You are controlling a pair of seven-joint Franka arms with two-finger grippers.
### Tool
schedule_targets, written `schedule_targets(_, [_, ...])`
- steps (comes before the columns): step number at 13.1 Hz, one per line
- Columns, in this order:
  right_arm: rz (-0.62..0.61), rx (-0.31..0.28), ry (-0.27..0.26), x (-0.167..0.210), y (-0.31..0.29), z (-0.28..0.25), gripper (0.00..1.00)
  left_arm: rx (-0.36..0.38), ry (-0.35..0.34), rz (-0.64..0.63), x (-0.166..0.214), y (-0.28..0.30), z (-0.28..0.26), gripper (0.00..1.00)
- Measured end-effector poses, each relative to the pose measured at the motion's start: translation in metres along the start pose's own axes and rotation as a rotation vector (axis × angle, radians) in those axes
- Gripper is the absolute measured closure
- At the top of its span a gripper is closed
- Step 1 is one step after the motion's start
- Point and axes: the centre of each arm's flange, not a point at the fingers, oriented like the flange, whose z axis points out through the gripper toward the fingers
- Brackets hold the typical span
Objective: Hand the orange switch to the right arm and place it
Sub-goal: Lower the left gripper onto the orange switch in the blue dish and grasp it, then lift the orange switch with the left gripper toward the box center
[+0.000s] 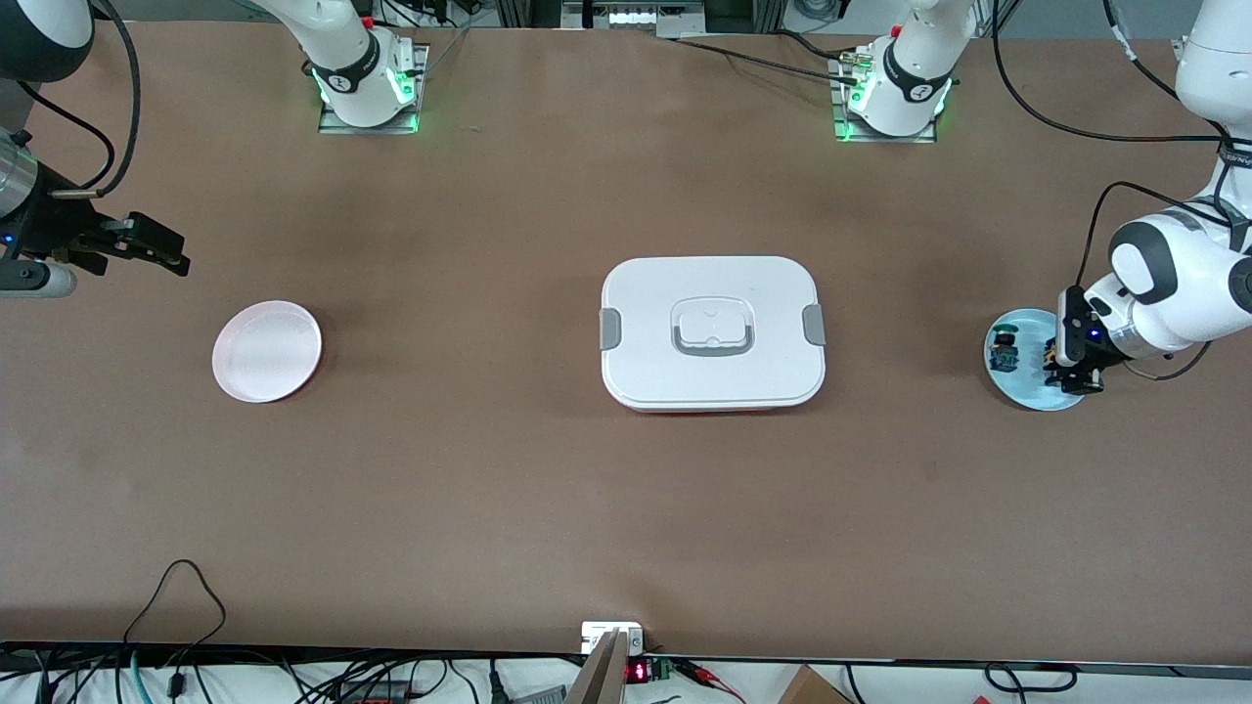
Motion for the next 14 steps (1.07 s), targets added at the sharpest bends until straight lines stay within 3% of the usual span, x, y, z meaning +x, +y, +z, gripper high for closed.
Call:
schedule_targets(3, [-0.001,0.0,-0.001,0.0,-0.001,0.0,0.0,-0.006,0.01,-0.013,-0.006,-0.003,-0.006,0.27])
schedule_targets(8, [-0.001,0.0,0.0,0.0,0.0,0.0,0.0,-0.067,0.112,-0.032,-0.01,-0.036,-0.058,0.27])
schedule_targets(11, [-0.001,0.001,-0.03,-0.004,0.0,0.0,0.0,-0.102,0.267,-0.077,0.007,-0.044,-0.071,0.27])
schedule_targets(14, [0.0,0.001,-0.031,-0.004,0.0,-0.002,0.0,-0.128,0.463,-0.075,0.058,-0.067,-0.088,0.27])
